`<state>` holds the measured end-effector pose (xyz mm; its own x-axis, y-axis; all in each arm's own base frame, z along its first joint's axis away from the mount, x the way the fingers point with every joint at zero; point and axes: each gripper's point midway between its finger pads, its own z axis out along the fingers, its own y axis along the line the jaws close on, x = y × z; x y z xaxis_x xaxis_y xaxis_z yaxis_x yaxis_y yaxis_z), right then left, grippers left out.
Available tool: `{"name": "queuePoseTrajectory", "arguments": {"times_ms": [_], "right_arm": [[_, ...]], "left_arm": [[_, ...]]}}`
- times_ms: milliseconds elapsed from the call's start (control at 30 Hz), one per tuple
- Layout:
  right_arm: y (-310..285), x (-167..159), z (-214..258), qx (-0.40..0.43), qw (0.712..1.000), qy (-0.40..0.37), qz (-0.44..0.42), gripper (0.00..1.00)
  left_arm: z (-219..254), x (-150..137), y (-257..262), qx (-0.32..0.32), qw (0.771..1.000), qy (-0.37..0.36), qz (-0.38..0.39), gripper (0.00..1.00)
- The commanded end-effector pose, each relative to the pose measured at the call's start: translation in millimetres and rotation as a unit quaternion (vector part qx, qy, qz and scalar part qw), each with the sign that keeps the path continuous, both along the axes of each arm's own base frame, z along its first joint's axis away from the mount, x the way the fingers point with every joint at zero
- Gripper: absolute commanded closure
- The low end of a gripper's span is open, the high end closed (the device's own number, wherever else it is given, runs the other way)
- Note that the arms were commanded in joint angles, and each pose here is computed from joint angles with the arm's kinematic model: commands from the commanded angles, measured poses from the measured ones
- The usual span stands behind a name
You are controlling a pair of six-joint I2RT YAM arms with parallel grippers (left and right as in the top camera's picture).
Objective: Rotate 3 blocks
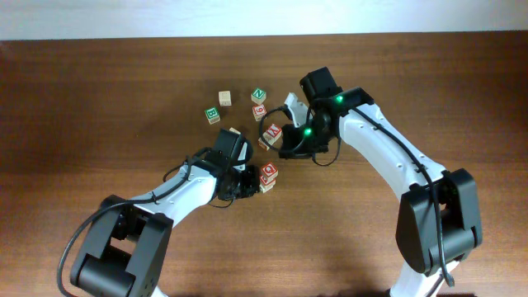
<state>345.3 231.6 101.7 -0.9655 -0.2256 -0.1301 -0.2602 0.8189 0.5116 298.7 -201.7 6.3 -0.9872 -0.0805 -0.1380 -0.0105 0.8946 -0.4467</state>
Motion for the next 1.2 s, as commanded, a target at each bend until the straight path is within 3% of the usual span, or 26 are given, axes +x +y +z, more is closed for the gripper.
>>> {"name": "queuePoseTrajectory", "arguments": {"times_ms": [0, 200, 1167], "right_arm": [[-8.7, 0.6, -12.5, -0.035, 0.999, -0.007, 0.003, 0.96], [0.9, -12.1, -37.0, 0.032, 0.999, 0.014, 0.008, 0.96], [7.3, -31.1, -58.9, -0.013, 0.999, 0.04, 0.005, 0.96]], "left_arm": [[4.6, 6.6, -2.1, -0.006, 1.0, -0.007, -0.004, 1.0], [4.4, 6.9, -1.6, -0.005, 1.0, -0.008, -0.003, 1.0], [4.5, 7.0, -1.7, -0.005, 1.0, -0.008, -0.003, 1.0]]}}
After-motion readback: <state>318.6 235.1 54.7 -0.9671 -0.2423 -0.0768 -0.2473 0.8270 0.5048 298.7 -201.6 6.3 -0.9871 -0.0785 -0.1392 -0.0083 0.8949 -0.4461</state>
